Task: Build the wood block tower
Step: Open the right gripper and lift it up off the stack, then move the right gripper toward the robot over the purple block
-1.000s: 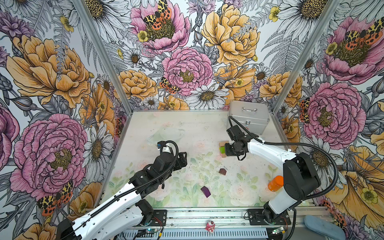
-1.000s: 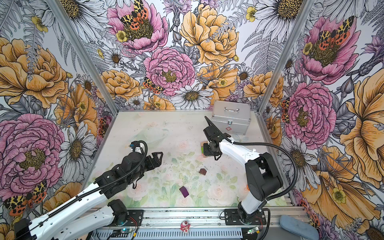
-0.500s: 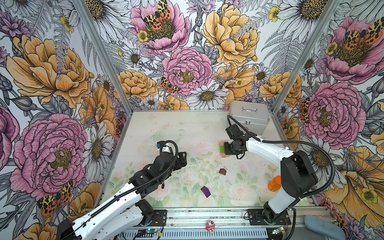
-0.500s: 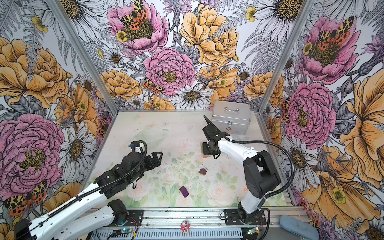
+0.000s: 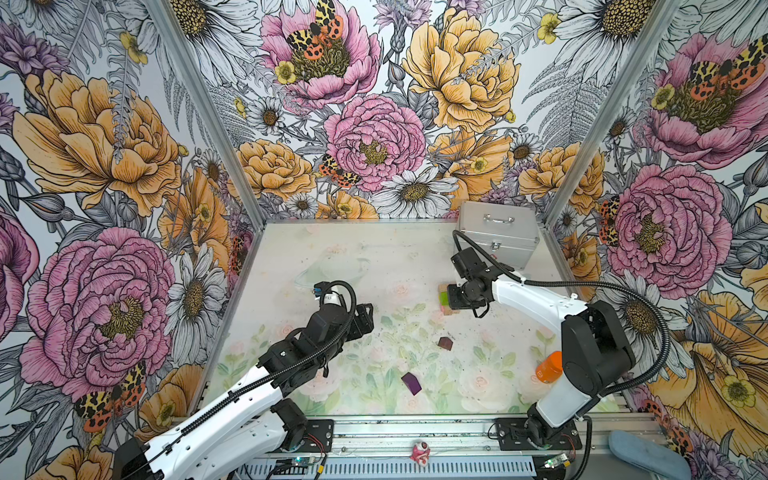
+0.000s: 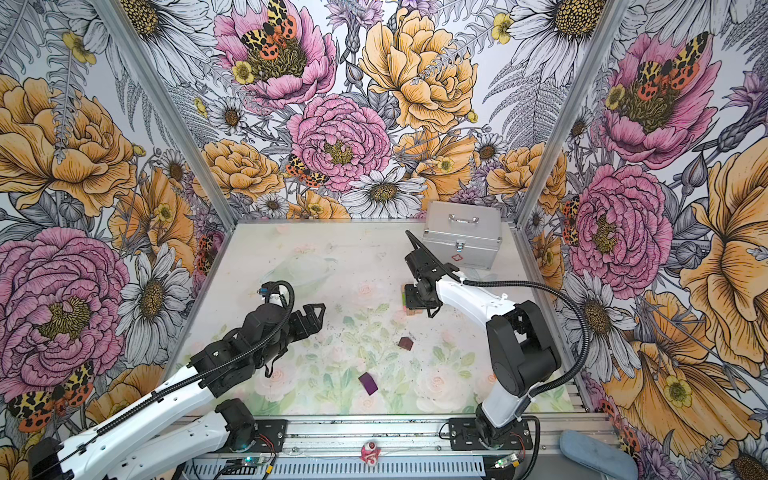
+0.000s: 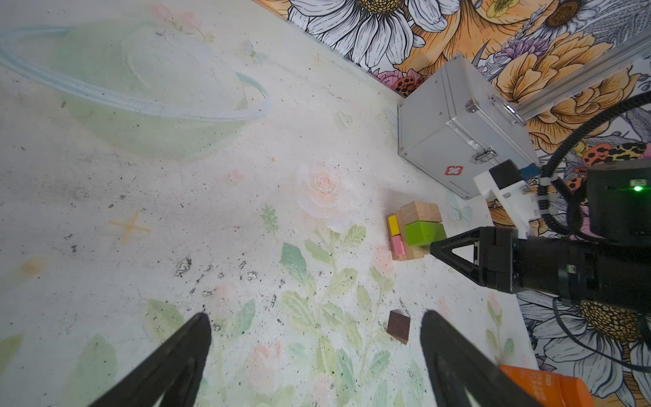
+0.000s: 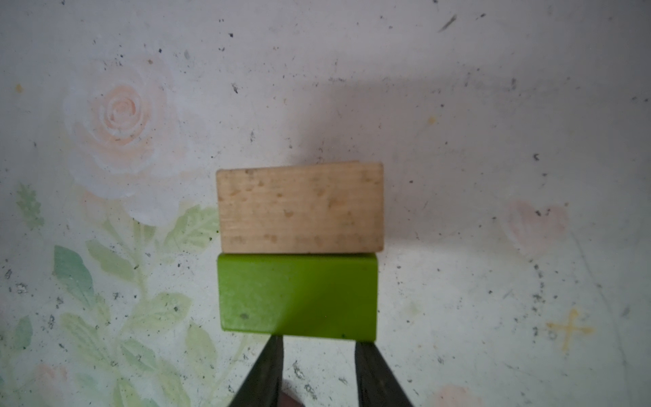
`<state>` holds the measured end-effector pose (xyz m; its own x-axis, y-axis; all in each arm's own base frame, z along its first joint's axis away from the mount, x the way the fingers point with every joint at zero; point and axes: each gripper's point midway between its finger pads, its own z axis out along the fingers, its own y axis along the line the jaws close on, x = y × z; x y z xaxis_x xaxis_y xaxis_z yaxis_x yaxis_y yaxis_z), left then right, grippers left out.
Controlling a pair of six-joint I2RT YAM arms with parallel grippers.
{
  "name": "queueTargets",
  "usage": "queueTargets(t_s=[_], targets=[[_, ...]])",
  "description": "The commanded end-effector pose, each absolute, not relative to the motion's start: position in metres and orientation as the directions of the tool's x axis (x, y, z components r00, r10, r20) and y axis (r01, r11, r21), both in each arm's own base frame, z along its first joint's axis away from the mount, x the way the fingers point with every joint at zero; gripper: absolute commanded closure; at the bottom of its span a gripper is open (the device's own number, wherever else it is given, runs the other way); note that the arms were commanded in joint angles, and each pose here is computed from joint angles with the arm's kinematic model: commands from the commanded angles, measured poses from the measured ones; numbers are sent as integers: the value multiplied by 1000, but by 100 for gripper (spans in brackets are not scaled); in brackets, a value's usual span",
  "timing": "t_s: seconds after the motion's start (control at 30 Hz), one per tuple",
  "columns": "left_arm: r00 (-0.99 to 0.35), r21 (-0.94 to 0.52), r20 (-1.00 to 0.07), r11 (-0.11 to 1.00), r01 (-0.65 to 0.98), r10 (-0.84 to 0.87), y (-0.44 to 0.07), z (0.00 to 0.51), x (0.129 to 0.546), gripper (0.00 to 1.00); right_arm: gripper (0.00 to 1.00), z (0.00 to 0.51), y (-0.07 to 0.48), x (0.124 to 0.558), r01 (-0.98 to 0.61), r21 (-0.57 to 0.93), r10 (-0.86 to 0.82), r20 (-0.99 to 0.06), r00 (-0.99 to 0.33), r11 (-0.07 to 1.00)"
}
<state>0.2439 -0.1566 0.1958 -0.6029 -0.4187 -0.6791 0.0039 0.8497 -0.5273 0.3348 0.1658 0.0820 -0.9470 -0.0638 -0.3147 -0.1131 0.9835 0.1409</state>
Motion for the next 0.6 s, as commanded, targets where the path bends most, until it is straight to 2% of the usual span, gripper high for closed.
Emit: queueTargets(t_s=[0.0,0.33,0.57], targets=[[-601,-541,-683,841,32,-416,-160,208,244,6,63,94,164,342,-125,137,-71,-343,-937,983],[-598,-536,-688,843,40,-410,-165,209,244,6,52,145,158,307,-155,178,-72,-404,-912,972],[-606,-524,-701,848,81,-376,-174,205,232,2,45,148,157,284,-168,193,-75,-415,-907,967]])
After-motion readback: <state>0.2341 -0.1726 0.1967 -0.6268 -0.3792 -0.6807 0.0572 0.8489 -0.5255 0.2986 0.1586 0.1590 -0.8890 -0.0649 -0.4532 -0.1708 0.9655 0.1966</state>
